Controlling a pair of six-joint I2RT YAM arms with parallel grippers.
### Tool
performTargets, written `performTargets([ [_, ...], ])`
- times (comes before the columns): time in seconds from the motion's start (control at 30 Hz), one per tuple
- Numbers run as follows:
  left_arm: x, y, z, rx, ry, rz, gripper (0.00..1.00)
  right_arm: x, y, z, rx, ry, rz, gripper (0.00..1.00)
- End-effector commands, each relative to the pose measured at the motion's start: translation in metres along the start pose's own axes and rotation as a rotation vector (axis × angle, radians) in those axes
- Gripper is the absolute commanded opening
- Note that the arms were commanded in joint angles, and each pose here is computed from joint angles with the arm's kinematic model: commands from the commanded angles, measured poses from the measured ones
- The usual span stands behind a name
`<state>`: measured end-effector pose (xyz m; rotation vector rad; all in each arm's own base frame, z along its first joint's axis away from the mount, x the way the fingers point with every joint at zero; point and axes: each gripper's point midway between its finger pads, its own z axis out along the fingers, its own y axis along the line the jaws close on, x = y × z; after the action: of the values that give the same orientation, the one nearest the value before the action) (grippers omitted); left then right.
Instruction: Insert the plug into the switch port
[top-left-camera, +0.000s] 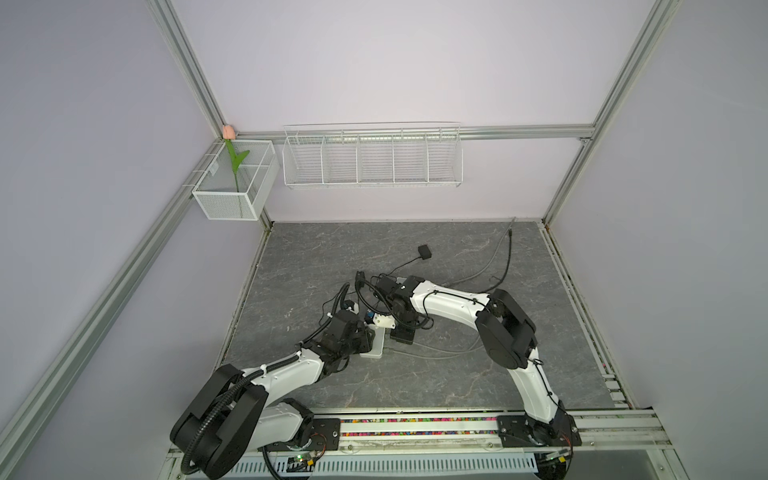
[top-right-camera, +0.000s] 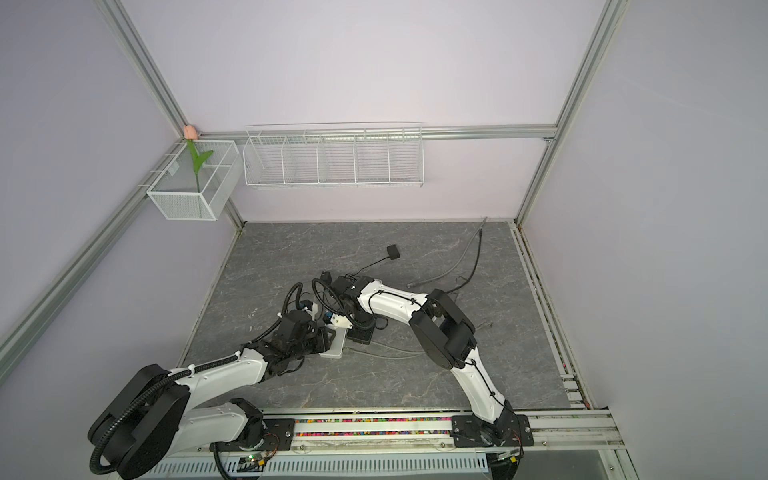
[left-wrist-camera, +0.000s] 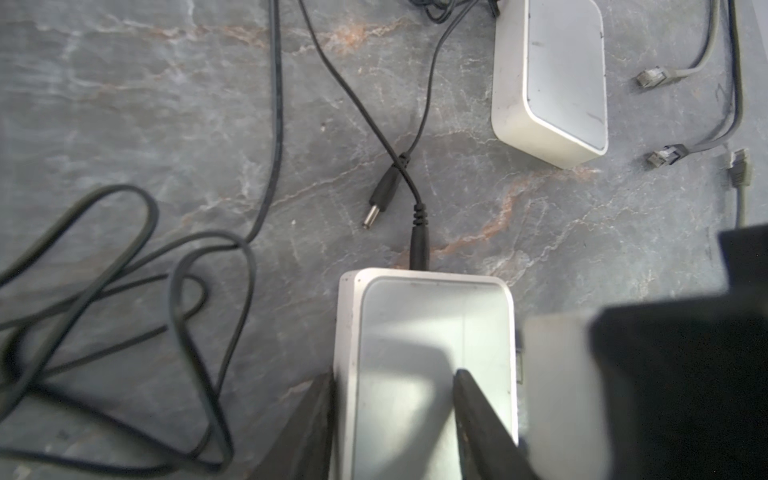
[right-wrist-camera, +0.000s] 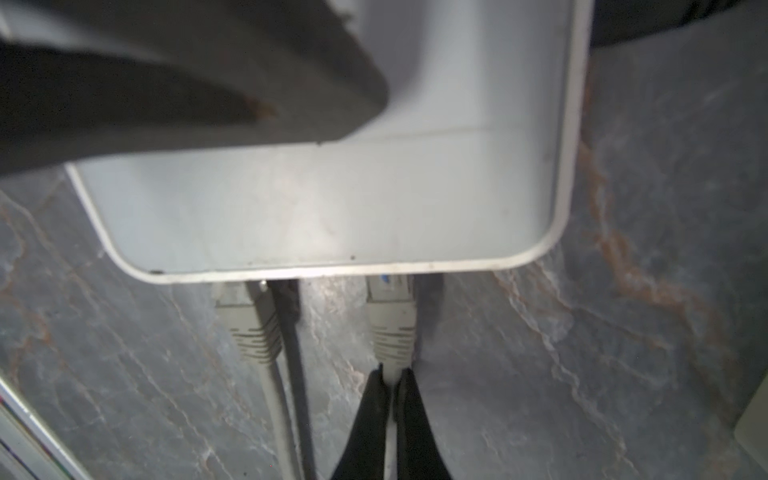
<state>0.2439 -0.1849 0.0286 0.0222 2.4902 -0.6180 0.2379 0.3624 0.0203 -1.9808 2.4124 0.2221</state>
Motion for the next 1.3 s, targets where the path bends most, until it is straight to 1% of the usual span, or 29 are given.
performTargets([
  [0.0,0.075,-0.055,-0.002,0.27,0.32,0.11,0.42,-0.163,0.021,-0.061,0.029,-0.625,-0.288,0.06],
  [0.2,0.078,-0.056,-0.002,0.273,0.331,0.121,0.42,-0.172,0.021,-0.064,0.019,-0.65,-0.295,0.07],
  [0.37,0.076,-0.057,-0.007,0.28,0.317,0.131,0.42,-0.168,0.02,-0.065,0.028,-0.652,-0.283,0.07],
  [0.5,0.074,-0.054,-0.008,0.255,0.313,0.138,0.42,-0.163,0.017,-0.067,0.049,-0.65,-0.27,0.07],
  [0.67,0.065,-0.046,-0.013,0.192,0.281,0.134,0.41,-0.136,0.009,-0.055,0.102,-0.577,-0.224,0.09],
  [0.87,0.04,-0.03,-0.028,0.079,0.164,0.11,0.42,-0.091,0.008,-0.046,0.138,-0.527,-0.154,0.14],
  [1.13,0.01,-0.009,-0.038,0.026,0.061,0.012,0.43,-0.047,0.021,-0.018,0.088,-0.434,-0.086,0.18],
  [1.27,-0.002,-0.006,-0.043,-0.008,0.027,0.001,0.44,-0.03,0.032,-0.008,0.043,-0.405,-0.055,0.19],
])
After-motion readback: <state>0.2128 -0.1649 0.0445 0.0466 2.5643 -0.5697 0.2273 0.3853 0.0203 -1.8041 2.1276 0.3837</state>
